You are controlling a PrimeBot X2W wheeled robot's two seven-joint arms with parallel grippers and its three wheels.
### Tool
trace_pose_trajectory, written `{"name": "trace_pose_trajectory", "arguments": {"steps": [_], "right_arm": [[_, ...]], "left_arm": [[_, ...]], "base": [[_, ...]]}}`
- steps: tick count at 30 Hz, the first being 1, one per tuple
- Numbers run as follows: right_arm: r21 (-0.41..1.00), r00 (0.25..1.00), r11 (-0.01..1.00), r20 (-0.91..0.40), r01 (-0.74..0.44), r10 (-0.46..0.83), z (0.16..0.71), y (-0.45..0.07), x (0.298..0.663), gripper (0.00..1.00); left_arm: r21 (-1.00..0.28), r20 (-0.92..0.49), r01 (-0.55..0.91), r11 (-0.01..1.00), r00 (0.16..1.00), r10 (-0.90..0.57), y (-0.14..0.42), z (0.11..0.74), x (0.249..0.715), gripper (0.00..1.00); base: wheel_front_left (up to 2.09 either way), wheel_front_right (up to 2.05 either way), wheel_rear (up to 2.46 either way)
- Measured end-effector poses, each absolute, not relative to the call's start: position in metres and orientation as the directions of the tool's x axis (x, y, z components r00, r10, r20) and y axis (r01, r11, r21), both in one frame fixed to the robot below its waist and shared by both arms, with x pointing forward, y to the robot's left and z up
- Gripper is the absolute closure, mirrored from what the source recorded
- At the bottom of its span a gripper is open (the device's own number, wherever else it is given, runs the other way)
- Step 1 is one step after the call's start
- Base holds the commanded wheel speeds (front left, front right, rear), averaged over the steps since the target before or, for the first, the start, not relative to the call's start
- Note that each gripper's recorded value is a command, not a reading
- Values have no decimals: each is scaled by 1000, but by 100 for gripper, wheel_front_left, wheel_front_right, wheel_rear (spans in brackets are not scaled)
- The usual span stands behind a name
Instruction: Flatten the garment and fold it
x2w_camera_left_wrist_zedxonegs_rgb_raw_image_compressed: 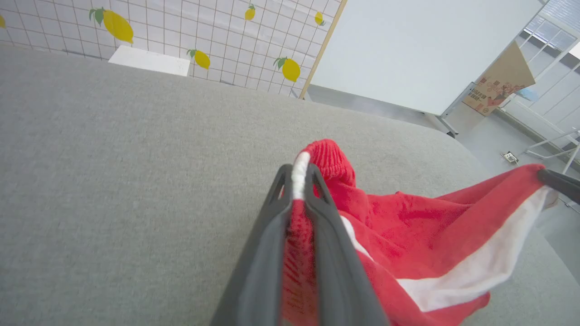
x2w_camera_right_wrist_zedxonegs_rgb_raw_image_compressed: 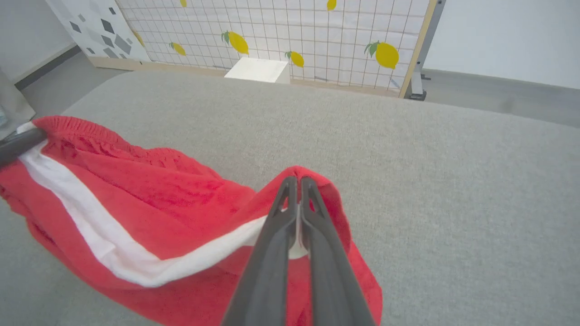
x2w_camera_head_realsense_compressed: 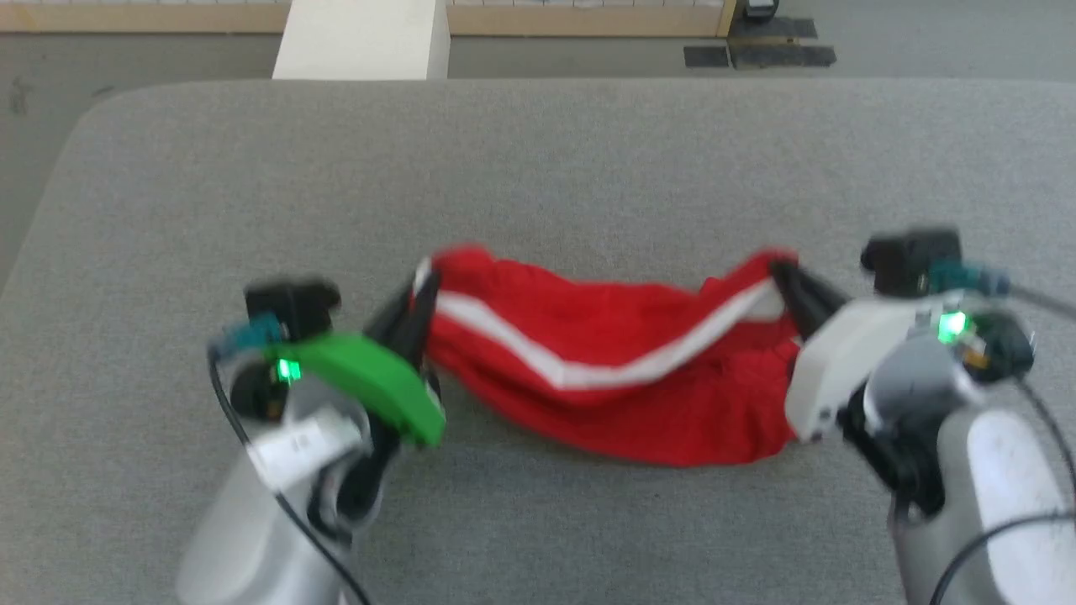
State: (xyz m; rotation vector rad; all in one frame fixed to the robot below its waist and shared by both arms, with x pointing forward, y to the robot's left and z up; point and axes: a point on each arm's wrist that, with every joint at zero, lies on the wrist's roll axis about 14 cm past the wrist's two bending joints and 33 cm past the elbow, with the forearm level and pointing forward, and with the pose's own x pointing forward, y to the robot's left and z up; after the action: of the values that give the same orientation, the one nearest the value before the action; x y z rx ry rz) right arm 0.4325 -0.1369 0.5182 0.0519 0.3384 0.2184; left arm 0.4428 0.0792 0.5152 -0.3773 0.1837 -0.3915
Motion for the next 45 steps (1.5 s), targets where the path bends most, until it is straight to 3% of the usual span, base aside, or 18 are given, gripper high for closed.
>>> {"name": "trace_pose_trajectory", "arguments": {"steps": [9, 15, 21, 25, 30, 34, 39, 45], "right_arm": [[-54, 965, 972, -147, -228, 218, 604, -140, 533, 100], [-130, 981, 975, 48, -183, 190, 663, -148, 587, 100], [-161, 951, 977, 253, -137, 175, 710, -151, 614, 100], [-180, 928, 977, 333, -114, 169, 722, -154, 617, 100], [-164, 960, 977, 221, -137, 172, 675, -155, 615, 100], [-88, 985, 981, 3, -172, 173, 590, -159, 593, 100], [22, 952, 981, -238, -191, 191, 503, -160, 539, 100], [129, 872, 977, -443, -168, 208, 441, -162, 461, 100]], "left_arm": [[-361, 133, 427, 829, 903, -408, 81, 619, 544, 100], [-328, 311, 397, 857, 902, -299, 101, 675, 601, 100], [-341, 481, 393, 854, 853, -200, 112, 707, 629, 100], [-334, 522, 395, 856, 833, -181, 113, 703, 634, 100], [-255, 422, 404, 878, 864, -275, 96, 659, 626, 100], [-280, 238, 369, 886, 921, -309, 94, 582, 604, 100], [-320, 8, 329, 889, 939, -344, 96, 498, 555, 100], [-365, -213, 290, 885, 899, -382, 96, 431, 482, 100]], "base": [[0, 0, 0], [0, 0, 0], [0, 0, 0], [0, 0, 0], [0, 0, 0], [0, 0, 0], [0, 0, 0], [0, 0, 0]]}}
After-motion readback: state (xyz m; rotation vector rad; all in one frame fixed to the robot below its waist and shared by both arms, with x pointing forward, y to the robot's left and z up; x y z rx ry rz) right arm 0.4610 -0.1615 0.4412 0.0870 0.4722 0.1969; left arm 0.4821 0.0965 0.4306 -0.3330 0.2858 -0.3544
